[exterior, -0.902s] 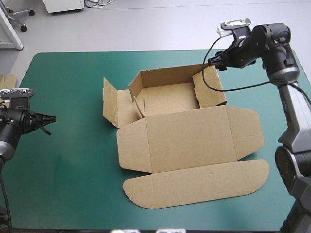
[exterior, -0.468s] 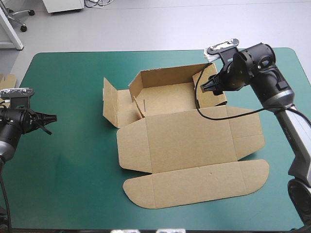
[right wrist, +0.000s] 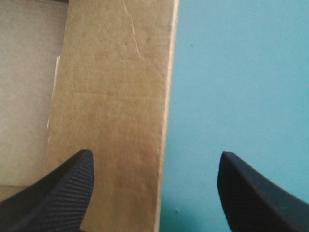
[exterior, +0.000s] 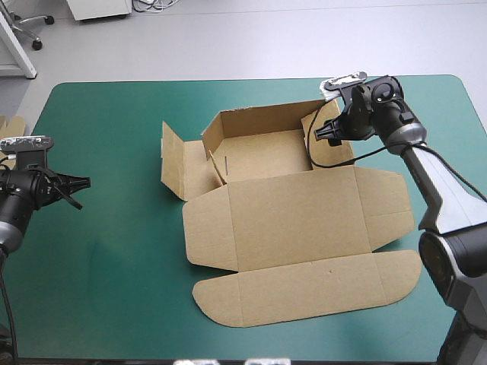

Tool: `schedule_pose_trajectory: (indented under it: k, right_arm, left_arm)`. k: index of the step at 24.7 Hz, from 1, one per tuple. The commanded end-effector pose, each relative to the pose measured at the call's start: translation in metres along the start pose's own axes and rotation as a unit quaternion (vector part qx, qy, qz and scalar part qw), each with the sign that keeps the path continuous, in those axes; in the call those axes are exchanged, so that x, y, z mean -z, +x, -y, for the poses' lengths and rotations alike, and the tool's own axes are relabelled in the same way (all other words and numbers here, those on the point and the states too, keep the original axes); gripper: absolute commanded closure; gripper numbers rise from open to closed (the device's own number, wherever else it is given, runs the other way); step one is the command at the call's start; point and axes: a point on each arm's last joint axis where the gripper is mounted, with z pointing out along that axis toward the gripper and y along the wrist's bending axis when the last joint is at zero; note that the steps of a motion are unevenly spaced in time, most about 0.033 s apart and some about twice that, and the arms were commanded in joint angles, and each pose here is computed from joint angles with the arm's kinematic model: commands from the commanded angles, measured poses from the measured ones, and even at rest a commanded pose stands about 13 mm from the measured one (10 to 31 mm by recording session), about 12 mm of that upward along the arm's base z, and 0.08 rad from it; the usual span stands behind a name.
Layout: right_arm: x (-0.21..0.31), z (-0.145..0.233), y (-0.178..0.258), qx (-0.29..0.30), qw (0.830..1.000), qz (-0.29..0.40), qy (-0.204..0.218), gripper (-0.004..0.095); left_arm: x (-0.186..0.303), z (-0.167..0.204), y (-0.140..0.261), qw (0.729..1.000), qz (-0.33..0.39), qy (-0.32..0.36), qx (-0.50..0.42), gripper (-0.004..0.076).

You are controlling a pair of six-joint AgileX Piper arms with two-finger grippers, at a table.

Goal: Fold the box

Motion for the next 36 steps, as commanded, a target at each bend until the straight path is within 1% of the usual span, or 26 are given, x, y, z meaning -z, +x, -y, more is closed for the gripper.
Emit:
schedule_pose_trajectory:
  k: [1,4,5,6,7,8,9,10,11,14,15,16,18,19,20,22,24,27,35,36]
  right_arm:
    - [0.014,0.016,-0.018,-0.038,0.997,0.061,-0.015,0.024]
    - [-0.002,0.022,-0.023,-0.052,0.997,0.05,-0.03,0.0279]
    - [-0.011,0.025,-0.025,-0.047,0.997,0.037,-0.044,0.0318]
    - [-0.015,0.024,-0.026,-0.047,0.997,0.03,-0.051,0.0329]
    - [-0.022,0.024,-0.028,-0.039,0.998,0.012,-0.053,0.0355]
    - [-0.024,0.023,-0.03,-0.039,0.998,0.008,-0.053,0.0372]
    - [-0.028,0.024,-0.032,-0.042,0.997,0.005,-0.057,0.0415]
    - [-0.028,0.024,-0.032,-0.043,0.997,0.005,-0.058,0.0436]
    - [-0.031,0.024,-0.032,-0.041,0.997,0.003,-0.059,0.0484]
    - [-0.037,0.021,-0.03,-0.036,0.997,-0.012,-0.071,0.0559]
    - [-0.037,0.021,-0.03,-0.036,0.997,-0.012,-0.071,0.0601]
    - [-0.036,0.021,-0.03,-0.036,0.997,-0.01,-0.07,0.0688]
    - [-0.036,0.021,-0.03,-0.028,0.997,-0.011,-0.069,0.0819]
    - [-0.036,0.021,-0.029,-0.02,0.997,-0.013,-0.069,0.0914]
    - [-0.036,0.021,-0.029,-0.019,0.997,-0.015,-0.068,0.0936]
    - [-0.036,0.022,-0.029,-0.019,0.998,-0.014,-0.064,0.0936]
    - [-0.036,0.025,-0.029,-0.027,0.998,-0.016,-0.049,0.0936]
    - [-0.025,0.027,-0.029,-0.029,0.999,-0.012,-0.043,0.0936]
    - [0.03,0.034,-0.033,-0.037,0.997,0.046,-0.04,0.0936]
    - [0.038,0.036,-0.033,-0.042,0.997,0.051,-0.045,0.0936]
  left_arm:
    - [0.015,-0.003,-0.012,0.999,0.05,0.001,0.003,0.064]
    - [0.015,-0.003,-0.012,0.999,0.05,0.001,0.003,0.064]
    - [0.015,-0.003,-0.012,0.999,0.05,0.001,0.003,0.064]
    - [0.015,-0.003,-0.012,0.999,0.05,0.001,0.003,0.064]
    - [0.015,-0.003,-0.012,0.999,0.05,0.0,0.001,0.064]
    - [0.015,-0.003,-0.012,0.999,0.05,0.0,-0.003,0.064]
    - [0.015,-0.003,-0.012,0.999,0.05,0.0,-0.009,0.0644]
    - [0.015,-0.003,-0.012,0.999,0.05,0.0,-0.009,0.0648]
    - [0.015,-0.003,-0.012,0.999,0.049,0.0,-0.01,0.0652]
    - [0.014,-0.002,-0.012,0.999,0.047,0.001,-0.008,0.0652]
    - [0.014,-0.002,-0.012,0.999,0.047,0.001,-0.008,0.0652]
    - [0.014,-0.002,-0.012,0.999,0.047,0.002,-0.007,0.0652]
    - [0.014,-0.002,-0.012,0.999,0.048,0.002,-0.007,0.0652]
    - [0.014,-0.002,-0.012,0.999,0.048,0.003,-0.006,0.0652]
    - [0.014,-0.002,-0.012,0.999,0.048,0.003,-0.006,0.0653]
    - [0.014,-0.002,-0.012,0.999,0.048,0.003,-0.007,0.0652]
    - [0.014,-0.002,-0.011,0.999,0.046,0.003,-0.007,0.0652]
    - [0.014,-0.002,-0.011,0.999,0.044,0.004,-0.007,0.0652]
    - [0.008,0.005,-0.011,0.999,0.039,0.036,0.006,0.0653]
    - [0.008,0.006,-0.011,0.998,0.038,0.039,0.009,0.0653]
